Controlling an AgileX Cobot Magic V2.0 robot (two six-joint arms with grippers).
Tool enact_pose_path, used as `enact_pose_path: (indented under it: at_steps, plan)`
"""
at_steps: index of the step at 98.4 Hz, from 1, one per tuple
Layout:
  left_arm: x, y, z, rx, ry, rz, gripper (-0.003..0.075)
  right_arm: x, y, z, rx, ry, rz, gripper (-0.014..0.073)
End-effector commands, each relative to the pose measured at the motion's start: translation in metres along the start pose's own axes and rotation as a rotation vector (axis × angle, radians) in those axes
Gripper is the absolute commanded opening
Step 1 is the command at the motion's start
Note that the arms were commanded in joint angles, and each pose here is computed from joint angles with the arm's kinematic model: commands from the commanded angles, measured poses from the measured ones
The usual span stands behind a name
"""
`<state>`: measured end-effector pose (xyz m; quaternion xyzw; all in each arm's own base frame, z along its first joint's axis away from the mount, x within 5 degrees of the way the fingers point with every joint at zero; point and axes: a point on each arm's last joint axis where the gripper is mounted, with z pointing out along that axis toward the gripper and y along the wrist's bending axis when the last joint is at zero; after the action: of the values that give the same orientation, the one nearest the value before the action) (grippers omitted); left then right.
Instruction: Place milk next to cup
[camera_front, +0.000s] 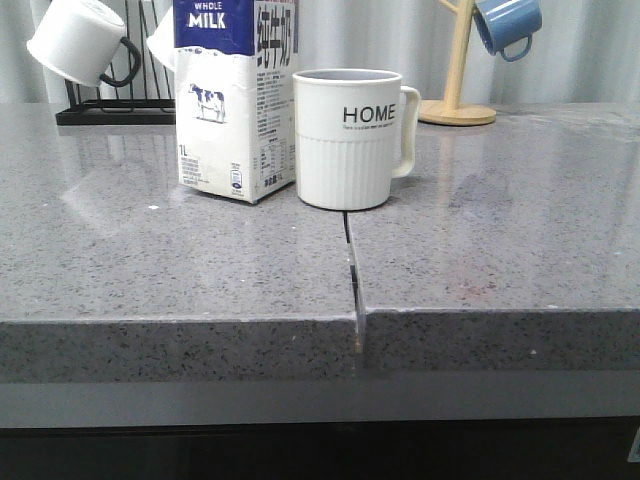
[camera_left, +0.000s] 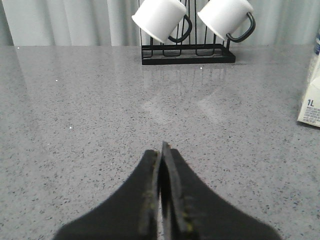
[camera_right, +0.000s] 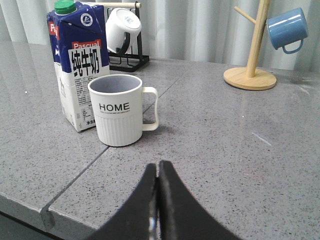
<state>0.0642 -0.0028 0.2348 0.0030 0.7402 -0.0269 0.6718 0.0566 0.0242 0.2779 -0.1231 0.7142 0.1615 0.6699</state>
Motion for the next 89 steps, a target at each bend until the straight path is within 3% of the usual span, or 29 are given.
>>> enact_pose_path:
  at_steps: [1, 31, 89]
  plan:
    - [-0.007, 0.000, -0.003, 0.001, -0.118, -0.016, -0.0021, -0.015, 0.001, -0.001, -0.010, -0.097, -0.003, -0.0068]
    - [0.035, 0.002, -0.006, 0.004, -0.190, -0.022, -0.0021, -0.015, 0.001, -0.001, -0.010, -0.097, -0.003, -0.0068]
    - [0.036, 0.002, -0.006, 0.003, -0.167, -0.022, -0.0021, -0.015, 0.001, -0.001, -0.010, -0.098, -0.003, -0.0068]
